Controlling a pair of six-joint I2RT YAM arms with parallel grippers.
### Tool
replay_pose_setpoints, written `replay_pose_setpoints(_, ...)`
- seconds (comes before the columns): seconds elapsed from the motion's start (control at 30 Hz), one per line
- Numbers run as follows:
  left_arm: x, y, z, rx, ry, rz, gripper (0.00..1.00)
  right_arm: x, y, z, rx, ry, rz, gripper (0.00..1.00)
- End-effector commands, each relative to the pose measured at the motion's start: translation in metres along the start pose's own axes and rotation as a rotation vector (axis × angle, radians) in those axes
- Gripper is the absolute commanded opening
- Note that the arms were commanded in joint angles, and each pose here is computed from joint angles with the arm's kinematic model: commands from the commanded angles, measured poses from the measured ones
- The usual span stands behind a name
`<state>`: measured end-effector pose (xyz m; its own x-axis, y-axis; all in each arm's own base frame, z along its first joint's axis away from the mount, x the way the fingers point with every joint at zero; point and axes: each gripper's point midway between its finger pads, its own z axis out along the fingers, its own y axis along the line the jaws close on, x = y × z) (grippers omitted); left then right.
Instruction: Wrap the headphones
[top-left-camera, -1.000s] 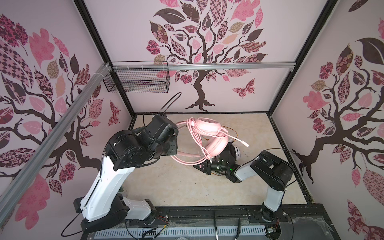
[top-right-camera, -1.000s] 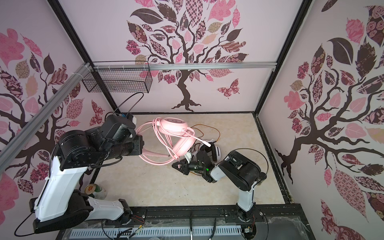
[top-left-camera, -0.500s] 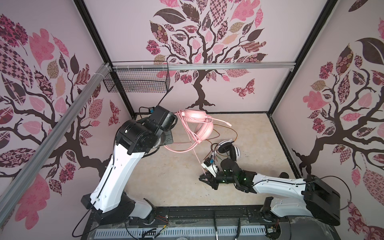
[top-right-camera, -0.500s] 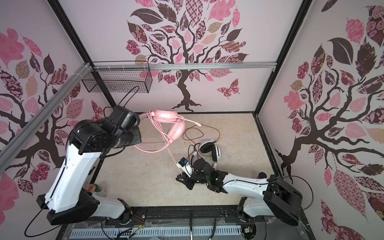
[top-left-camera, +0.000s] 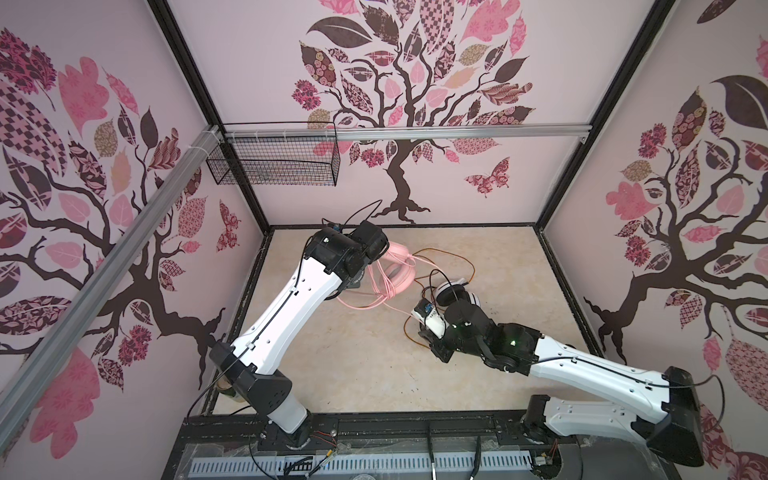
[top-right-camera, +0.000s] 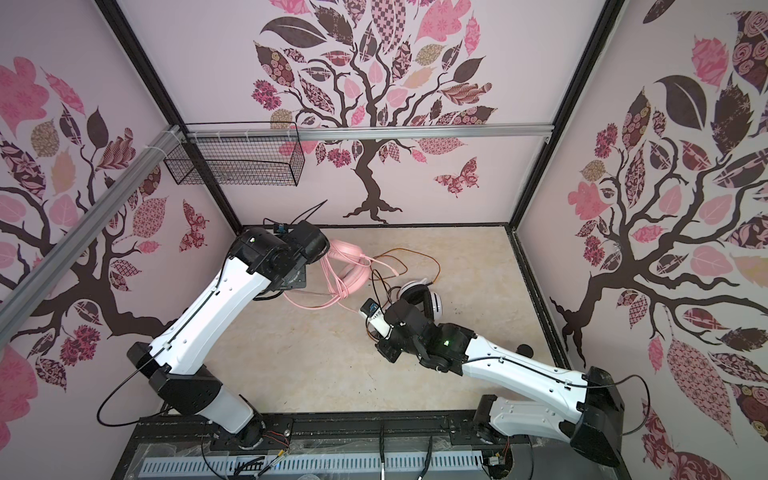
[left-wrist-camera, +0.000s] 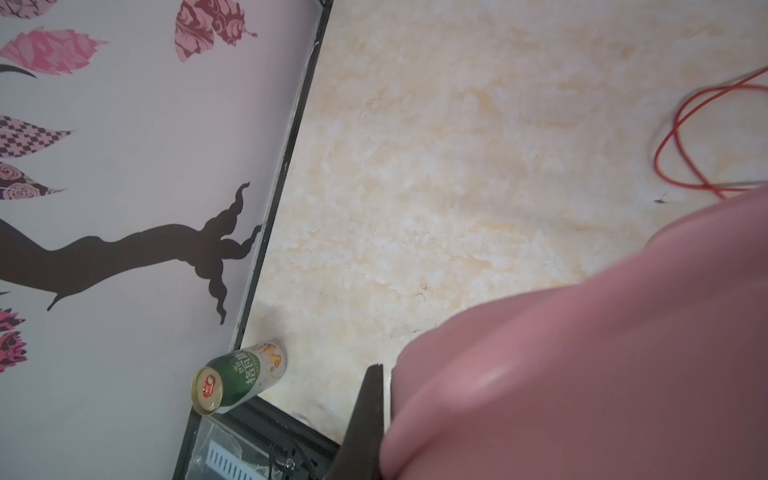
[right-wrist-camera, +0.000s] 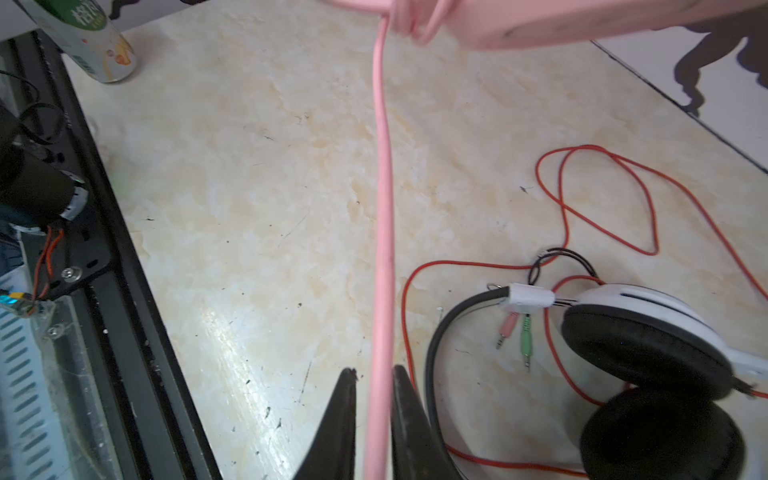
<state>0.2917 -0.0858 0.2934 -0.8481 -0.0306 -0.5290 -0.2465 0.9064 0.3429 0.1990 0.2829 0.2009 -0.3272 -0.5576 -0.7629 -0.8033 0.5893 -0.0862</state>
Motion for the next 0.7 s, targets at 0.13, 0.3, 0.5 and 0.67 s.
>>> replay_pose_setpoints(0.13,0.033,-0.009,0.022,-0.041,0.041,0.068,0.0,-0.007,-0.024,-0.013,0.139,0.078,-0.137,0.14)
replay_pose_setpoints(0.3,0.061,-0.03,0.027,-0.036,0.063,0.221,0.0,-0.014,-0.022,-0.009,0.132,0.076,-0.215,0.1)
replay_pose_setpoints(0.5,0.102,-0.063,0.033,0.081,0.136,0.387,0.0,-0.024,-0.017,-0.014,0.121,0.029,-0.311,0.12)
replay_pose_setpoints(0.67,0.129,-0.082,0.028,0.21,0.165,0.481,0.0,-0.025,-0.009,-0.023,0.098,-0.009,-0.403,0.14)
